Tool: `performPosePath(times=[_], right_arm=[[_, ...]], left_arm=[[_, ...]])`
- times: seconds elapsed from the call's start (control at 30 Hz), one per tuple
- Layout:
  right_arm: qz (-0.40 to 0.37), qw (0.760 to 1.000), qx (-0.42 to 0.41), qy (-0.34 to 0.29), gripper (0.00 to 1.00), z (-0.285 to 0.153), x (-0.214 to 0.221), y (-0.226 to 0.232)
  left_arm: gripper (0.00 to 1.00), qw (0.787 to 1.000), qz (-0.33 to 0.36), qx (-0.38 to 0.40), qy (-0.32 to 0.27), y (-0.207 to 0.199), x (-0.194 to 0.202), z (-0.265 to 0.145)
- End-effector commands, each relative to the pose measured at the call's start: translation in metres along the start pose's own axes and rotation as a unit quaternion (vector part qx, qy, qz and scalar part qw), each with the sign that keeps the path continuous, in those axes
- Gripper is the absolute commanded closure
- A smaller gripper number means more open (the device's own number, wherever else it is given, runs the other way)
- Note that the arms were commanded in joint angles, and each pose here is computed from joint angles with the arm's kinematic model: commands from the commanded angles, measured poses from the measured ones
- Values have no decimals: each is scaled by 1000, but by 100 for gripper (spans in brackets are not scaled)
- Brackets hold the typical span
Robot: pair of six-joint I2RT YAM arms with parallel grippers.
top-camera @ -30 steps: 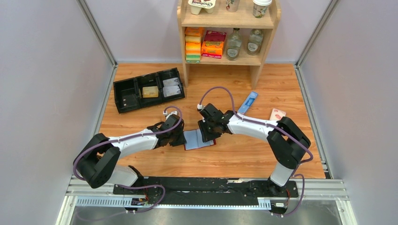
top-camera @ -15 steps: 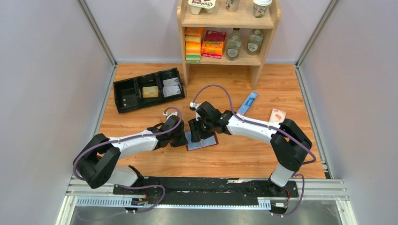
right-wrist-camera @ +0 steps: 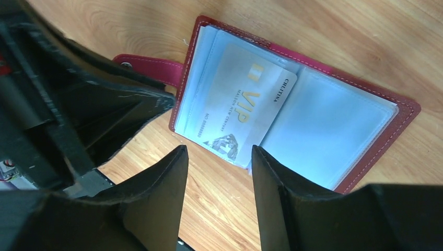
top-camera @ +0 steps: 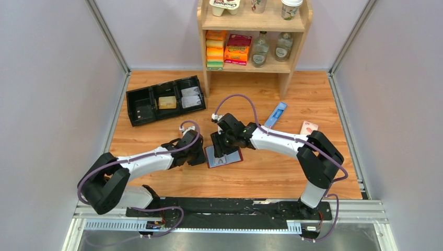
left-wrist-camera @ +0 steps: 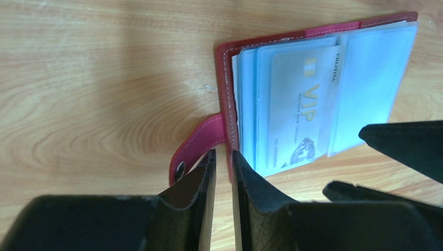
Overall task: Take the credit cards out of the card holder
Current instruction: Remove the credit card from the card holder.
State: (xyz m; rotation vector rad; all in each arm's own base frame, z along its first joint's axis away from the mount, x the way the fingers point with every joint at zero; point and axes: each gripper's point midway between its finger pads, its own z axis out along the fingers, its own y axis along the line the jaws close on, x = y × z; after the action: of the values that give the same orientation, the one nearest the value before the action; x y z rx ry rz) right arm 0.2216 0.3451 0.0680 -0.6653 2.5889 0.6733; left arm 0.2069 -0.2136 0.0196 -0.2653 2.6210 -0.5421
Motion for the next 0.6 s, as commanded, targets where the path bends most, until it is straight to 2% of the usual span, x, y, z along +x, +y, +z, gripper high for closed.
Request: performPosePath(times=[0.0, 0.1, 0.27, 0.57], right_arm=[[15, 1000, -1, -16, 50, 1, -12, -7], [36, 998, -44, -25, 49, 0, -17, -6], [65, 992, -108, -27, 49, 0, -20, -8], [129, 980, -151, -17, 53, 14, -10, -28]], left_arm=[[74, 1000, 0, -3, -25, 2, -7, -18], [73, 999, 3, 11, -41, -3, -15, -29], [71, 994, 10, 89, -66, -41, -32, -39], [80, 997, -1, 71, -25, -46, -28, 5]])
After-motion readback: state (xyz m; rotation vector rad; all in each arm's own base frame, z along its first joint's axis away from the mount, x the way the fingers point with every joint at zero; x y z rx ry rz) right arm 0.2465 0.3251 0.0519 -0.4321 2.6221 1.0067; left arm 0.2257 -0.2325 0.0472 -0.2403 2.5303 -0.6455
